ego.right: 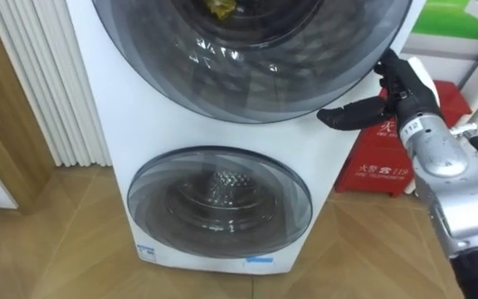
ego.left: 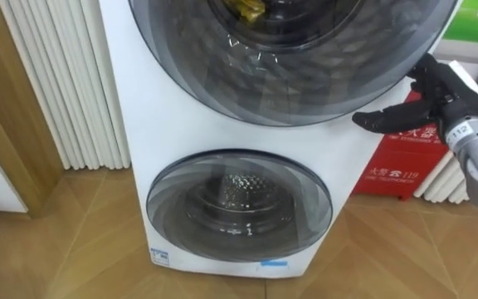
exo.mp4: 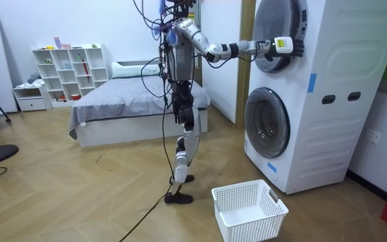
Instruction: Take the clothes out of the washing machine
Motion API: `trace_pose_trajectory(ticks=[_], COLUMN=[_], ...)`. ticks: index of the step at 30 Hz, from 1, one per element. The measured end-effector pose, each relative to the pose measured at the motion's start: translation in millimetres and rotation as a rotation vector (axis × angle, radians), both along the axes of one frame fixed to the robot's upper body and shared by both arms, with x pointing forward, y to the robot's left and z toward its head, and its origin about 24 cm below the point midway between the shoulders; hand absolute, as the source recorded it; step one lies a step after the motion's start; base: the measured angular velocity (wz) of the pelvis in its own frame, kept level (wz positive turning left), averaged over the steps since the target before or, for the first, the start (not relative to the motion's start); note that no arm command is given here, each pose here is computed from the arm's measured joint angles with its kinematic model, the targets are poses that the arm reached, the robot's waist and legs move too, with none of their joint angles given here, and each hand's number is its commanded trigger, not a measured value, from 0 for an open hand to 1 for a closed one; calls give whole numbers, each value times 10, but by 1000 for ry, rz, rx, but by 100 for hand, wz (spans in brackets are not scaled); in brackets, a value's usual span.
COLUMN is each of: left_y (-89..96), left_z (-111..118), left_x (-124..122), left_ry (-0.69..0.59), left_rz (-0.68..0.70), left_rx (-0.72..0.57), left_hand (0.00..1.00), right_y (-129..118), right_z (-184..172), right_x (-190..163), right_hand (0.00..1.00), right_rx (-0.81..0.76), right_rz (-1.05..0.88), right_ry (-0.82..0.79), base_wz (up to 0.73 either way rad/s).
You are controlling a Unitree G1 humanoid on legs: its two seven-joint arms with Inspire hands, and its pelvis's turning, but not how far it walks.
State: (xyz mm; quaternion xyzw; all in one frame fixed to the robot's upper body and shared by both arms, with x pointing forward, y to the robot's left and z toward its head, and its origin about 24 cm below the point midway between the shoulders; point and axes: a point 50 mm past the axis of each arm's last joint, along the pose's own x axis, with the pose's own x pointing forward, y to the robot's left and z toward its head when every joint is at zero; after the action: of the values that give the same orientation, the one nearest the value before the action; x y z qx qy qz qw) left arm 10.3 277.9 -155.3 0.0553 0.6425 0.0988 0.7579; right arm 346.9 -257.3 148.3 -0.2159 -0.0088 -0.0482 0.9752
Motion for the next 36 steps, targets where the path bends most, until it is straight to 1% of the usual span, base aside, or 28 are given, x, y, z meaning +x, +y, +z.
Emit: trace_pose_trajectory(ticks=[5,12,14,15,16,17,18,20,22,23,24,25,26,28,31,34,36], left_y=[-2,-7,-12,-5,-23,-53,-60,-91,-93,-52,-48,-60,-82,-122,-125,-159,-166], left_z=[-1,-4,-7,-5,-12,-22,-25,-34,-35,-21,-23,-32,-41,-53,-52,-60,-62], left_x=[-61,-96,-140,-137,-160,-198,-177,-108,-111,-112,-149,-229,-253,-230,-234,-297,-294], left_ry=[13,20,30,29,33,44,40,14,13,6,14,44,55,44,43,58,56], left_rz=[6,2,11,12,24,29,26,15,25,39,54,66,67,69,65,65,64], left_rx=[-2,1,12,18,22,17,14,9,17,32,38,38,28,17,15,-3,-15], left_hand=[0,0,0,0,0,0,0,0,0,0,0,0,0,0,0,0,0], right_y=[50,35,32,49,121,186,195,136,103,138,177,253,294,301,260,325,366], right_z=[-7,-83,-138,-122,-70,-61,-81,-142,-151,-134,-118,-104,-129,-194,-212,-205,-212], right_x=[-124,-238,-298,-305,-321,-353,-380,-443,-478,-517,-531,-579,-631,-670,-771,-848,-881], right_hand=[0,0,0,0,0,0,0,0,0,0,0,0,0,0,0,0,0], right_rx=[10,-2,2,0,-5,-3,-4,20,25,30,27,30,39,67,127,137,149], right_rz=[37,44,50,61,97,126,131,97,91,105,123,156,168,150,136,169,189], right_ry=[-24,-24,-22,-30,-57,-86,-88,-86,-86,-104,-118,-149,-158,-158,-169,-179,-181], base_wz=[-5,-4,-14,-55,-25,13,68,45,-32,-64,-32,25,44,33,10,-11,-7])
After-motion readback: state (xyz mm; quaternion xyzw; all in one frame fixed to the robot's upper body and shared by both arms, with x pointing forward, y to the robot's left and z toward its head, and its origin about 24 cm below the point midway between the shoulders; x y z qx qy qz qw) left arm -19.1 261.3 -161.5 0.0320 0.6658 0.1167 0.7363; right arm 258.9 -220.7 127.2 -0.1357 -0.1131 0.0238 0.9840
